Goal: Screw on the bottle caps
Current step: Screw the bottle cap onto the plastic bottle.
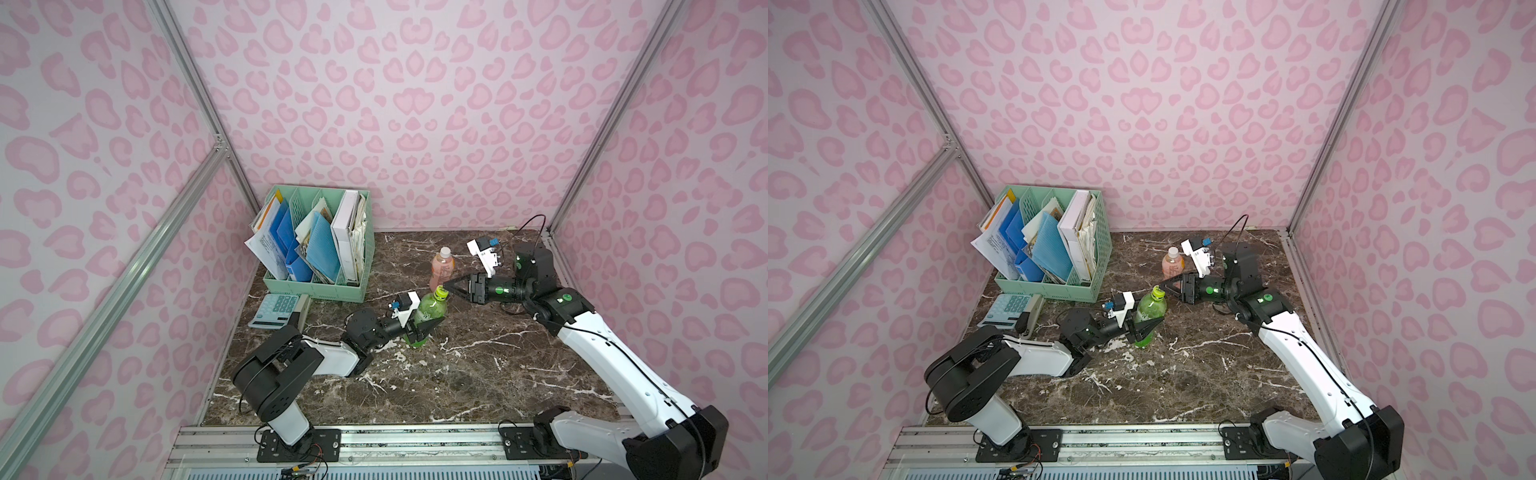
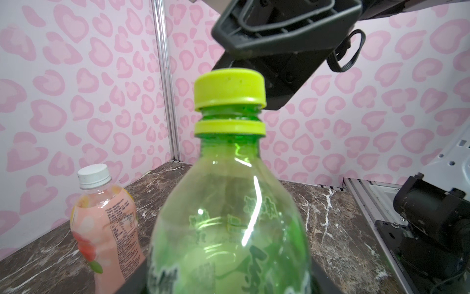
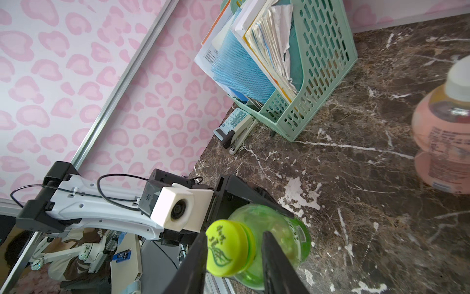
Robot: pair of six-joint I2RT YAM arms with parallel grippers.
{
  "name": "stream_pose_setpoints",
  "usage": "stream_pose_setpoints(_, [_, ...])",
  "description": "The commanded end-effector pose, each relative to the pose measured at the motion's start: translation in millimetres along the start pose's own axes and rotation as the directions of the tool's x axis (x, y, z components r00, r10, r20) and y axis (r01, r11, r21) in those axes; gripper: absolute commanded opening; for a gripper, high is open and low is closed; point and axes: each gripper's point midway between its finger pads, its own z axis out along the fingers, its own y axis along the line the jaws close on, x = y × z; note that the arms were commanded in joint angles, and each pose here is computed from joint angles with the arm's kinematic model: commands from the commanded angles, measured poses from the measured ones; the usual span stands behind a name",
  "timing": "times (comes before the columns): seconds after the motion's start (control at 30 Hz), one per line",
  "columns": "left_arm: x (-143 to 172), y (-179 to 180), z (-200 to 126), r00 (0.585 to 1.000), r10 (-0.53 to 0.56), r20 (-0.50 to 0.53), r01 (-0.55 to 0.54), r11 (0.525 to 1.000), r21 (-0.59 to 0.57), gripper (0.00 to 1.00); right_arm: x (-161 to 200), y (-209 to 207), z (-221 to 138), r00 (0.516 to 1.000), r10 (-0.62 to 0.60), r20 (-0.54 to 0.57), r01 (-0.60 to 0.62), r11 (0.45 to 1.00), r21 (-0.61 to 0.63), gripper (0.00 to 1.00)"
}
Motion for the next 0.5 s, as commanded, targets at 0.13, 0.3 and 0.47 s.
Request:
stream_pose_setpoints(0.13, [-19.0,-1.5,0.7,0.998,0.002,0.055,-0.002,1.000,0.006,0.64,4.4,-2.2,1.9,1.000,-0.019,0.010,0.019,1.000,0.001,0.35])
stream_pose_setpoints(0.3, [-24.7,-3.1,0.0,0.998,-0.007,0.066,0.006,1.000,0.013,0.63,5.4,-4.4,3.0,1.000,-0.006,0.011,0.006,1.000,-0.001,0.34])
stream_pose_setpoints(0.47, [-25.2,-3.7,-0.7,0.998,-0.008,0.067,0.007,1.000,0.014,0.64,-2.9,1.9,-3.7,0.999,-0.046,0.024,0.045,0.999,0.016,0.39])
